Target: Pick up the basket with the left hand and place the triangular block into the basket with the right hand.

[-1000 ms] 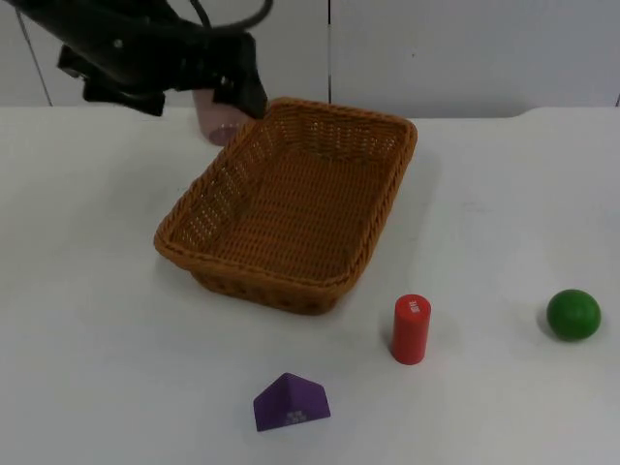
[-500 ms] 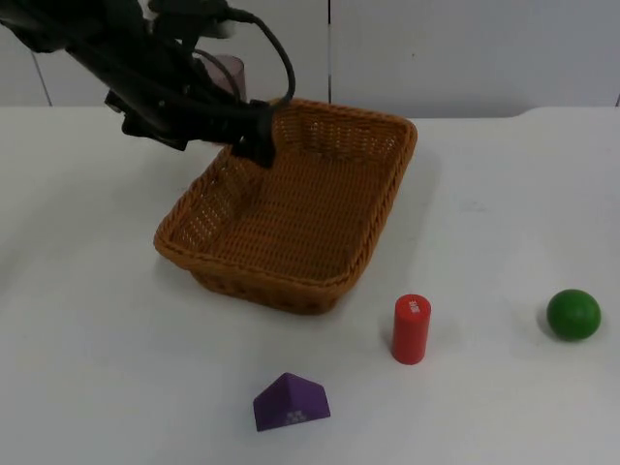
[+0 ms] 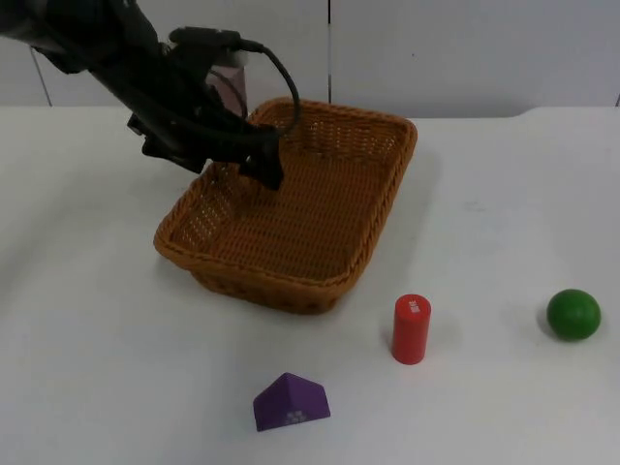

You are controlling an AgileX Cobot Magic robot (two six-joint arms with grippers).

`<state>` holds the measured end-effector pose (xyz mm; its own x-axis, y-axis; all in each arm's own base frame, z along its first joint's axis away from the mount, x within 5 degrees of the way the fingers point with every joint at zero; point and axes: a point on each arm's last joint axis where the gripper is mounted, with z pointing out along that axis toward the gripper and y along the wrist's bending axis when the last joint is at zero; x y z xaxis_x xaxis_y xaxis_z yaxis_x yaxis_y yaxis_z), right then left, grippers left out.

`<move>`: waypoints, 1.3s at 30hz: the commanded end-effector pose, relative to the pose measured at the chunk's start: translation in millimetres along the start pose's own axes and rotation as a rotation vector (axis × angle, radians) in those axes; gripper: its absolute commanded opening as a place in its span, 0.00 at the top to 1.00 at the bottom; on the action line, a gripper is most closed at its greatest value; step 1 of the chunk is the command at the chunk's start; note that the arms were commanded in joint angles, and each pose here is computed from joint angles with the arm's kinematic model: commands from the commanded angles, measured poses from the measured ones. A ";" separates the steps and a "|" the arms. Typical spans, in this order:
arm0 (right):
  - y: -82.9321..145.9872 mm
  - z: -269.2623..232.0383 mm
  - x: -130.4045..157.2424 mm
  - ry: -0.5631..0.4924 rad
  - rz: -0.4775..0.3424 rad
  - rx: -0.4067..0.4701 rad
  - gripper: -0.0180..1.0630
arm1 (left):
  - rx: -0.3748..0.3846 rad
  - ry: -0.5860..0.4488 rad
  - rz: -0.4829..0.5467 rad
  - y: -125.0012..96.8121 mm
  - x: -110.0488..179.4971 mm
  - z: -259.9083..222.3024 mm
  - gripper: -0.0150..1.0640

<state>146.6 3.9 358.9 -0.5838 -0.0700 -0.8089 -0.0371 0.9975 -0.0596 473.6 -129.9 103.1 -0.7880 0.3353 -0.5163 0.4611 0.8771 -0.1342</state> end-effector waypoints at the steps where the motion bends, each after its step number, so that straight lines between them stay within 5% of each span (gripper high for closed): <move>1: -1.2 -3.6 -1.8 -0.017 -0.012 0.008 0.01 | 0.009 0.003 -0.012 1.2 0.7 3.3 0.01; 11: -1.4 -3.7 -3.6 -0.036 -0.015 0.010 0.01 | 0.014 0.037 -0.027 3.0 9.8 15.7 0.09; 13: -1.4 -3.7 -3.6 -0.036 -0.015 0.010 0.01 | 0.009 0.041 -0.018 3.4 10.1 15.7 0.27; 15: -1.4 -3.7 -3.8 -0.038 -0.015 0.010 0.01 | 0.006 0.043 -0.035 3.7 10.3 15.7 0.56; 16: -1.4 -3.7 -3.8 -0.038 -0.015 0.010 0.01 | 0.006 0.043 -0.035 3.7 10.3 15.7 0.56; 18: -1.4 -3.7 -3.8 -0.038 -0.015 0.010 0.01 | 0.005 0.054 -0.064 3.7 11.3 15.6 0.91; 19: -1.2 -3.7 -3.8 -0.038 -0.013 0.008 0.01 | 0.002 0.062 -0.071 3.7 11.7 14.8 0.98; 39: -0.7 -3.6 -2.2 -0.021 -0.007 0.003 0.01 | 0.064 0.043 -0.324 -26.1 -0.9 -84.3 0.98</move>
<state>147.4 3.9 360.0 -0.5718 -0.0828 -0.8162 -0.0434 0.9965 -0.0708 433.7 -122.9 160.4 -0.9196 0.1134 -0.3762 0.2366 0.9242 -0.2998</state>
